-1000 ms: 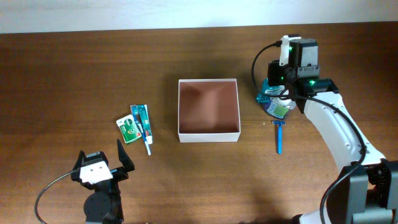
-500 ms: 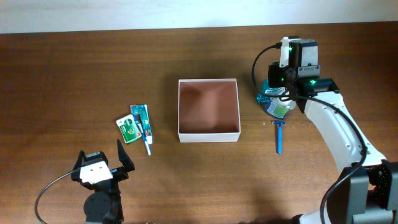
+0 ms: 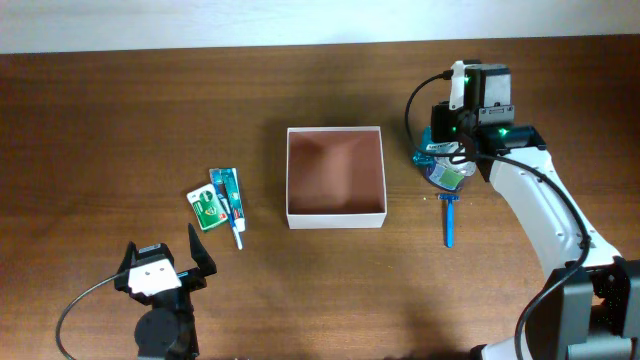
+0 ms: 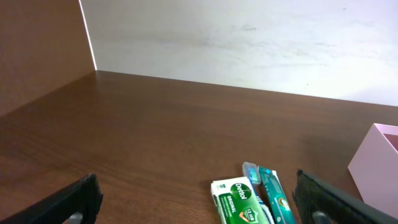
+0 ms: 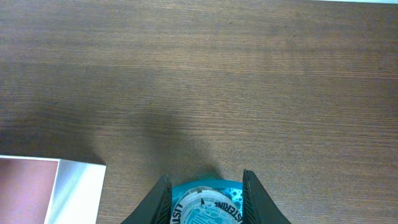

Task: Pack container
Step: 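Lower the right gripper onto the mouthwash cap and close on it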

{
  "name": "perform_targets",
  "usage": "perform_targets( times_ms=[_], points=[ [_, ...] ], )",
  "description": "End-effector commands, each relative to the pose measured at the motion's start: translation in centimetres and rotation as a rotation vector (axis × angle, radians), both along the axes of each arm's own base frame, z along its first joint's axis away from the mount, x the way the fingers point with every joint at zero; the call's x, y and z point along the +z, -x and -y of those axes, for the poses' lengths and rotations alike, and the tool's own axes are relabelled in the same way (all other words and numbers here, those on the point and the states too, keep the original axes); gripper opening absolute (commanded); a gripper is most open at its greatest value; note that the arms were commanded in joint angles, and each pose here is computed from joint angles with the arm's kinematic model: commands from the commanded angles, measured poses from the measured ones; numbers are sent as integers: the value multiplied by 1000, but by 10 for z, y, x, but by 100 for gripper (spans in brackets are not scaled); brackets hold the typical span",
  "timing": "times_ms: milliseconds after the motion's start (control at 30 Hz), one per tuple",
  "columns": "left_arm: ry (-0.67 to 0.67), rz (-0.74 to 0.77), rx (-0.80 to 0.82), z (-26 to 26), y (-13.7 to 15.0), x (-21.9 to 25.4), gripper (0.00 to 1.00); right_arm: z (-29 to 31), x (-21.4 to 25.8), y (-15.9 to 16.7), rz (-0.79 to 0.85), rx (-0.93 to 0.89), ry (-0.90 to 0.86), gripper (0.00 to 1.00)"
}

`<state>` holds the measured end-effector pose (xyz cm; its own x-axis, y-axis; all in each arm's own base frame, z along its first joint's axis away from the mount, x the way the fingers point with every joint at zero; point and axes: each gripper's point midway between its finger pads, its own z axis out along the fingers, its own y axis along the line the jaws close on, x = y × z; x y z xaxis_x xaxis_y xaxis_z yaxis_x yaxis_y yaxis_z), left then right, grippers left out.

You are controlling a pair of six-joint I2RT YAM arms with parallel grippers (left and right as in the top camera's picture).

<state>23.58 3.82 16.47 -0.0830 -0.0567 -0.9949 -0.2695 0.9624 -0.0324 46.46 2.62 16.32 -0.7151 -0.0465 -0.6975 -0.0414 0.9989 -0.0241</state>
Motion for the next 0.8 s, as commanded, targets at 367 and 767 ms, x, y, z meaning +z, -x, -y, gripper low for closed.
perform_targets(
  times_ms=[367,767],
  points=[
    [-17,-8,-1,-1,0,-4,99,-1,5,-9,22,-2,-5,18],
    [-17,-8,-1,-1,0,-4,99,-2,31,-19,72,-2,-8,16]
  ],
)
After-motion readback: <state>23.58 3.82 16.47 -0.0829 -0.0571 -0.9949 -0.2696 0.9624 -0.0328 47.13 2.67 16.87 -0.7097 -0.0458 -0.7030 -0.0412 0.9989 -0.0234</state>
